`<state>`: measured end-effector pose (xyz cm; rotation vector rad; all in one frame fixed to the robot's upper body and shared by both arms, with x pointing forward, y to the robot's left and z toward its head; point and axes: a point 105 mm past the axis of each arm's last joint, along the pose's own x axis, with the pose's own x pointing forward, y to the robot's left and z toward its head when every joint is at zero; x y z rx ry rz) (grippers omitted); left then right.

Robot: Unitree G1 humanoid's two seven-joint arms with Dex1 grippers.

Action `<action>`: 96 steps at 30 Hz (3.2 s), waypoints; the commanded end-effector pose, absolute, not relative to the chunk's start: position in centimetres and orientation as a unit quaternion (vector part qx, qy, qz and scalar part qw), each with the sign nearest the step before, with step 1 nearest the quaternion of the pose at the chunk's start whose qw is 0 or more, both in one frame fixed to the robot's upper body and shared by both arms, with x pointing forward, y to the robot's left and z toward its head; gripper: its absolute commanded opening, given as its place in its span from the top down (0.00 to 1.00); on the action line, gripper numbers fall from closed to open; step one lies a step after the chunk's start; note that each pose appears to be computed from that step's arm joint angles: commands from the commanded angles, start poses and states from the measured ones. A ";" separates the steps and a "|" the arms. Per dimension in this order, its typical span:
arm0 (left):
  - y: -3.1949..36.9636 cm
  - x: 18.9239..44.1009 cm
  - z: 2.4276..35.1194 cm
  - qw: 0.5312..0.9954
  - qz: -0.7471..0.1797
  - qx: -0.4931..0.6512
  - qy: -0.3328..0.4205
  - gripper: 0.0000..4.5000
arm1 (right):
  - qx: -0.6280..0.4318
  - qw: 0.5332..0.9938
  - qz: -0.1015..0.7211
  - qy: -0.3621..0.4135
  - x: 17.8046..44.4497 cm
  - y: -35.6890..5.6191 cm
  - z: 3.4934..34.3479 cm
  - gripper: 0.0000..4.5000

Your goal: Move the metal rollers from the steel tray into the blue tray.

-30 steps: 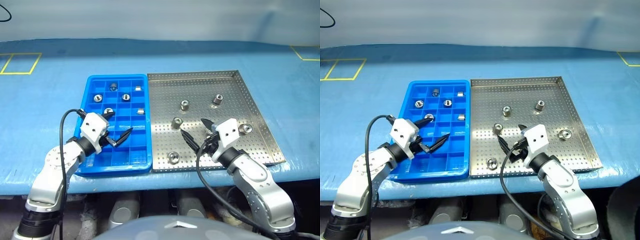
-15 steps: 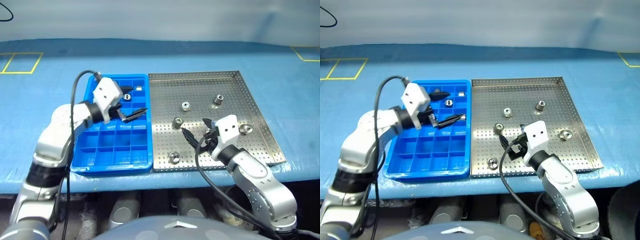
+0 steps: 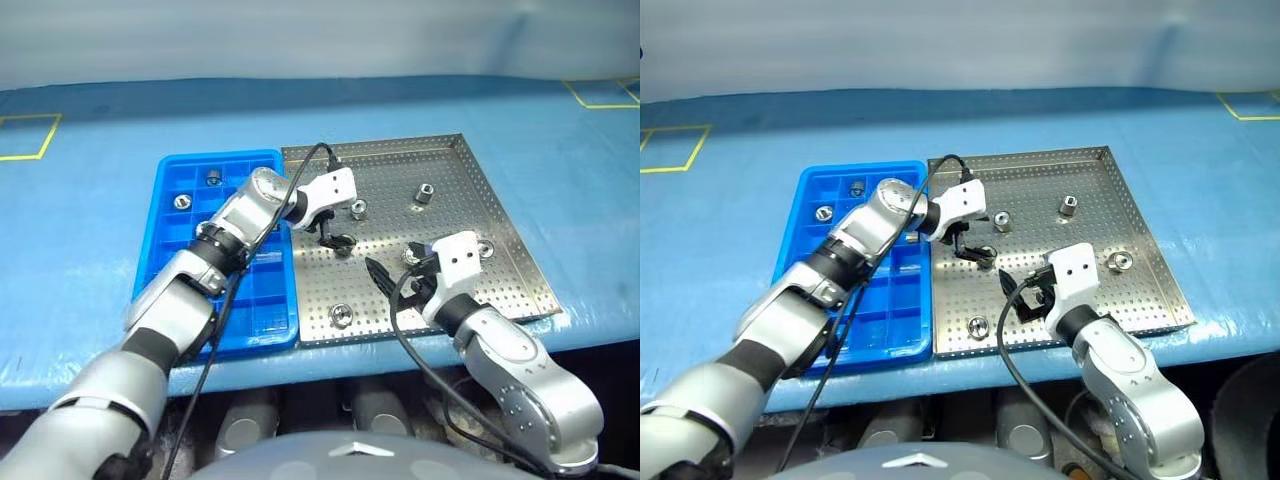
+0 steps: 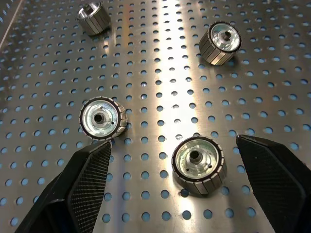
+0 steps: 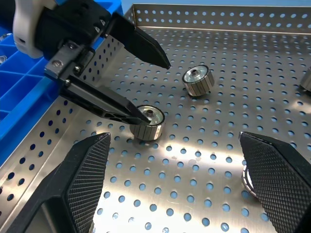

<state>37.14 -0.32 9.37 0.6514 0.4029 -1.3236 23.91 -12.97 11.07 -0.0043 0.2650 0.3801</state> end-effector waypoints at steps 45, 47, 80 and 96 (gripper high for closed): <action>22.3 31.5 15.3 0.933 -0.200 0.267 0.136 0.59 | -0.049 0.895 0.441 0.036 27.6 -0.2 13.7 0.00; 22.6 30.6 14.2 0.927 -0.198 0.276 0.160 0.59 | -0.049 0.888 0.455 0.037 27.5 0.4 13.5 0.00; 5.7 30.0 18.6 0.809 -0.563 0.168 0.027 0.00 | -0.082 0.953 0.285 0.062 24.6 -11.6 14.6 0.00; 2.3 28.4 9.9 0.500 -0.758 0.406 0.099 0.00 | -0.072 0.963 0.217 0.144 21.3 -14.8 12.2 0.00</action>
